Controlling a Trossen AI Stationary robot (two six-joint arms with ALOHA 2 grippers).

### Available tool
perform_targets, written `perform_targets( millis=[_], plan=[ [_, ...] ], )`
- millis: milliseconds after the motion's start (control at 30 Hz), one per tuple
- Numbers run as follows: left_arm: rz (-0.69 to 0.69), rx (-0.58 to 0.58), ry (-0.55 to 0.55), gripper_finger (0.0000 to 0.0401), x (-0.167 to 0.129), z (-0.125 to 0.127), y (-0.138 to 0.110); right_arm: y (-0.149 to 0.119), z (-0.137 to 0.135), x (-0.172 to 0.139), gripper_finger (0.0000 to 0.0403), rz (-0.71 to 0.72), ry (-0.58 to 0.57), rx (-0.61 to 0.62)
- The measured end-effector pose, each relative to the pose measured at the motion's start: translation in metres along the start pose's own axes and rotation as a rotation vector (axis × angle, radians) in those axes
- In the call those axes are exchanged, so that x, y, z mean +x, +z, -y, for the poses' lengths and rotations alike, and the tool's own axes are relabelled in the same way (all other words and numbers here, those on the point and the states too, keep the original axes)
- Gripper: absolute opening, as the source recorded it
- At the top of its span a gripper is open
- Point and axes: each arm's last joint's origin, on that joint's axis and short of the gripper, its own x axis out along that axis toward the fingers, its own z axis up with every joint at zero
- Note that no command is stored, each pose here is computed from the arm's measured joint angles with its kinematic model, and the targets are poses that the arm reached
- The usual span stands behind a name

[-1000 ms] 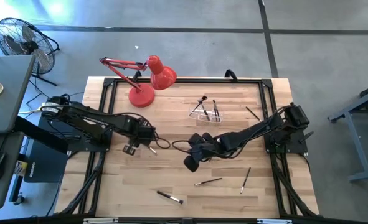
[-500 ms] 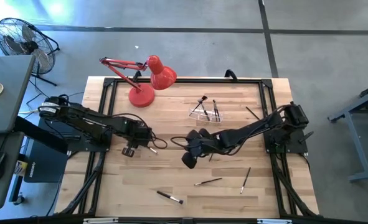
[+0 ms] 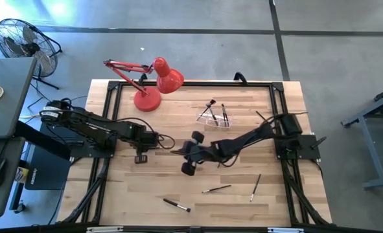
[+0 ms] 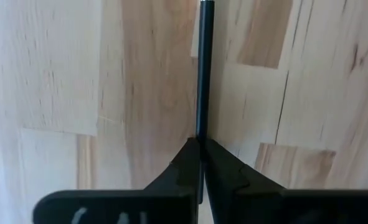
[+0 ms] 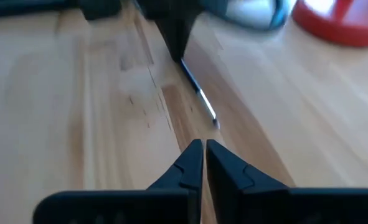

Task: Put items in baskets/containers
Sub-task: Put the eyeshadow brush into the transparent organizer

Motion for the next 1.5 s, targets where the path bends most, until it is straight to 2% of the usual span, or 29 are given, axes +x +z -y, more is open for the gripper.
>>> perform_targets(
  millis=[367, 433, 600, 767, 867, 967, 1100, 1200, 1500],
  plan=[
    [0.035, -0.030, -0.027, 0.0002, 0.000, 0.001, 0.004, -0.015, 0.027, 0.038, 0.0114, -0.017, 0.039, 0.020],
    [0.052, -0.030, -0.035, 0.0002, 0.000, 0.002, 0.005, -0.018, 0.028, 0.045, 0.0124, -0.029, 0.040, 0.015],
    [0.080, -0.025, -0.053, 0.0001, 0.000, 0.003, 0.008, -0.024, 0.023, 0.065, 0.0128, -0.062, 0.041, -0.094],
    [0.086, -0.022, -0.054, 0.0000, 0.000, 0.003, 0.009, -0.026, 0.023, 0.072, 0.0119, -0.107, -0.032, -0.087],
    [0.087, -0.022, -0.054, 0.0000, 0.000, 0.003, 0.009, -0.026, 0.025, 0.073, 0.0105, -0.118, -0.017, -0.089],
    [0.088, -0.022, -0.053, 0.0000, 0.000, 0.003, 0.009, -0.026, 0.027, 0.074, 0.0075, -0.138, 0.020, -0.086],
    [0.096, -0.020, -0.055, 0.0000, 0.000, 0.003, 0.010, -0.029, 0.030, 0.074, 0.0014, -0.172, 0.024, -0.086],
    [0.100, -0.021, -0.057, 0.0004, 0.000, 0.003, 0.010, -0.029, 0.031, 0.074, 0.0011, -0.178, 0.026, -0.086],
    [0.117, -0.023, -0.027, 0.0074, 0.000, 0.003, 0.011, -0.027, 0.031, 0.073, 0.0002, -0.170, 0.028, -0.078]
  ],
)
